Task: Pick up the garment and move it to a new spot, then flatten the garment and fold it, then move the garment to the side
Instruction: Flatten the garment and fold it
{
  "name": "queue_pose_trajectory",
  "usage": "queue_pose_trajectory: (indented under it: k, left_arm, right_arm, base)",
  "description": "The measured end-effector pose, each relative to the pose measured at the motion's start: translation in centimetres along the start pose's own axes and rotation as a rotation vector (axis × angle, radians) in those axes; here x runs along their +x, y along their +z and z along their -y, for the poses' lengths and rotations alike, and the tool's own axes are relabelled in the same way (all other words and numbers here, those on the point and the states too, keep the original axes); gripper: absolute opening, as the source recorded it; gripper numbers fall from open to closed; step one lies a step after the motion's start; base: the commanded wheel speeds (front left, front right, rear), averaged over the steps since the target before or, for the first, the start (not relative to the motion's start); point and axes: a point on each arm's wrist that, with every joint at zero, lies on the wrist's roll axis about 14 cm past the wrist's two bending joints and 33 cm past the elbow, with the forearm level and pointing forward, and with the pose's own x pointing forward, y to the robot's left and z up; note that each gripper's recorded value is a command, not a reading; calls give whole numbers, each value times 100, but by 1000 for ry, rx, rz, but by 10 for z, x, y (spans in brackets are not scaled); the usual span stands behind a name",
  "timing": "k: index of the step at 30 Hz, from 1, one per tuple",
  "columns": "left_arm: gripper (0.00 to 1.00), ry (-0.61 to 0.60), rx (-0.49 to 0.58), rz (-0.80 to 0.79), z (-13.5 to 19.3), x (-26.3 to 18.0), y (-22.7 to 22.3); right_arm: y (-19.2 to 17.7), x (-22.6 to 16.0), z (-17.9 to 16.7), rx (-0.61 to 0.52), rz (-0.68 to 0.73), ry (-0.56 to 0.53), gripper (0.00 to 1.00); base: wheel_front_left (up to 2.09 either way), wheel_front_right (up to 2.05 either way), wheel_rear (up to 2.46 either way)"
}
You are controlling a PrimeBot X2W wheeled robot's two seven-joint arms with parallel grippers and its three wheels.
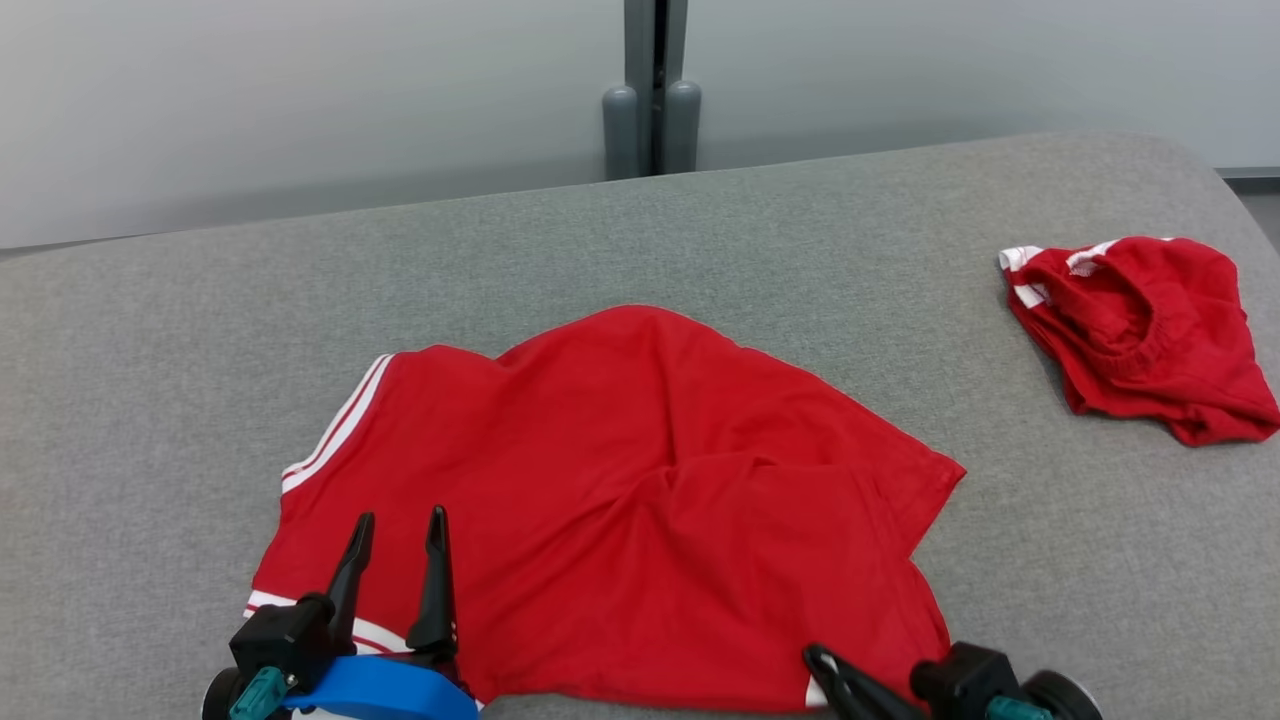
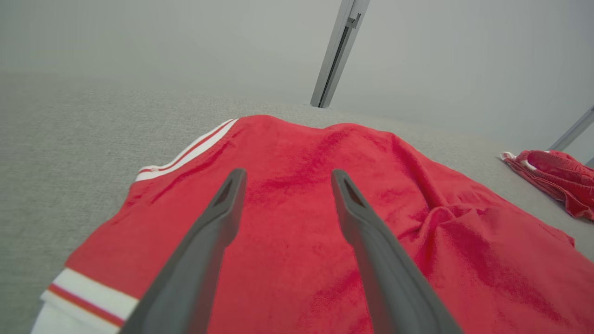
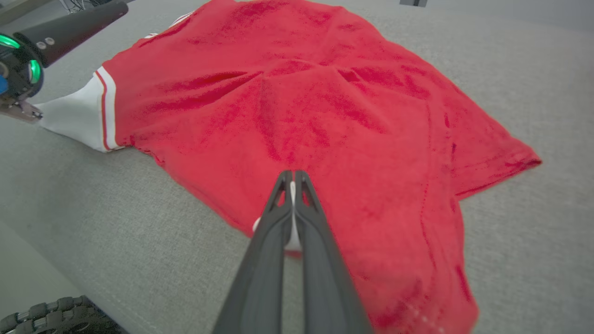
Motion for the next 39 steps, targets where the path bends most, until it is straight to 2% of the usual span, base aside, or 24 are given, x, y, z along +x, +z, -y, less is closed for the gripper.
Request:
queue_pose_trajectory:
  k: [6,7,8,9,17,23,29,39]
  left_arm:
    - [100,-24,8,-2,5,9,1]
    - [100,-25,9,-2,5,9,1]
    - [100,-25,11,-4,4,9,0]
    - [100,-25,13,-5,4,9,0]
    - [100,3,16,15,-4,2,7]
    - [100,43,13,35,-15,-7,13]
    - [100,98,-1,46,-29,-17,15]
    - [100,179,-9,45,-52,-32,12]
  right_arm:
    - [-32,-16,-9,45,-124,24,0]
    - [-36,-18,-12,48,-143,34,3]
    - [-36,-18,-13,60,-143,38,47]
    - [-33,-18,-13,73,-131,38,100]
    - [18,-8,15,43,35,-18,100]
    - [47,6,62,-37,95,-132,100]
    - [18,30,89,-43,-43,-178,100]
    - [-37,64,74,27,-252,-95,100]
  base:
    - [0,0,0]
    - [0,0,0]
    - [0,0,0]
    - [0,0,0]
    - [0,0,0]
    - [0,0,0]
    - [0,0,0]
    - [0,0,0]
